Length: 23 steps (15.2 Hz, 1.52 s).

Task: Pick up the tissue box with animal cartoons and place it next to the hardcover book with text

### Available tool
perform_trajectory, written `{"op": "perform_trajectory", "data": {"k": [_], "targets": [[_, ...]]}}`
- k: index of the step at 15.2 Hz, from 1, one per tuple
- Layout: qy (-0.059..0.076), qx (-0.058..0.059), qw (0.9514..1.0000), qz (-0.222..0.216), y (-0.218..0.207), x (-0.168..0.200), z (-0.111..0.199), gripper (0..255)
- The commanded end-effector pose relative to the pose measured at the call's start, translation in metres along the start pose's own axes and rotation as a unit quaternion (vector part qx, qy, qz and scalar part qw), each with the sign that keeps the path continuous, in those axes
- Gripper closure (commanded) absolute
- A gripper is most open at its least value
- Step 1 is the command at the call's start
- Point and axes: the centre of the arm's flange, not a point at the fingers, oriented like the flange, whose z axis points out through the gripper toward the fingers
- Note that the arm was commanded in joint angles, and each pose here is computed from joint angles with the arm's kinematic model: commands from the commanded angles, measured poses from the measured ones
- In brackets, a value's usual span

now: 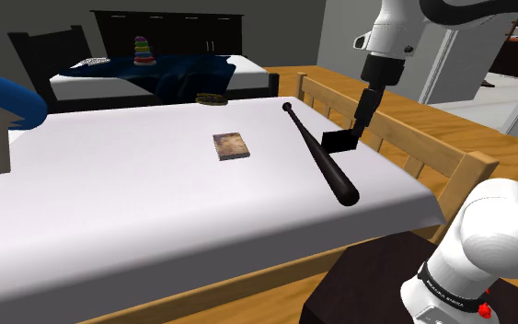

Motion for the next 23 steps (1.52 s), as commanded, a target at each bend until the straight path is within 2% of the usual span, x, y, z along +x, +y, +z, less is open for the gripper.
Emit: {"op": "perform_trajectory", "data": {"k": [1, 12, 23], "targets": [[0.0, 0.0, 1.0, 0.0, 0.0, 0.0, 0.0, 0], [-0.011, -0.01, 0.9962, -0.086, 0.133, 0.003, 0.049, 0], [-0.022, -0.019, 0.9848, -0.171, 0.266, 0.027, 0.095, 0]]}}
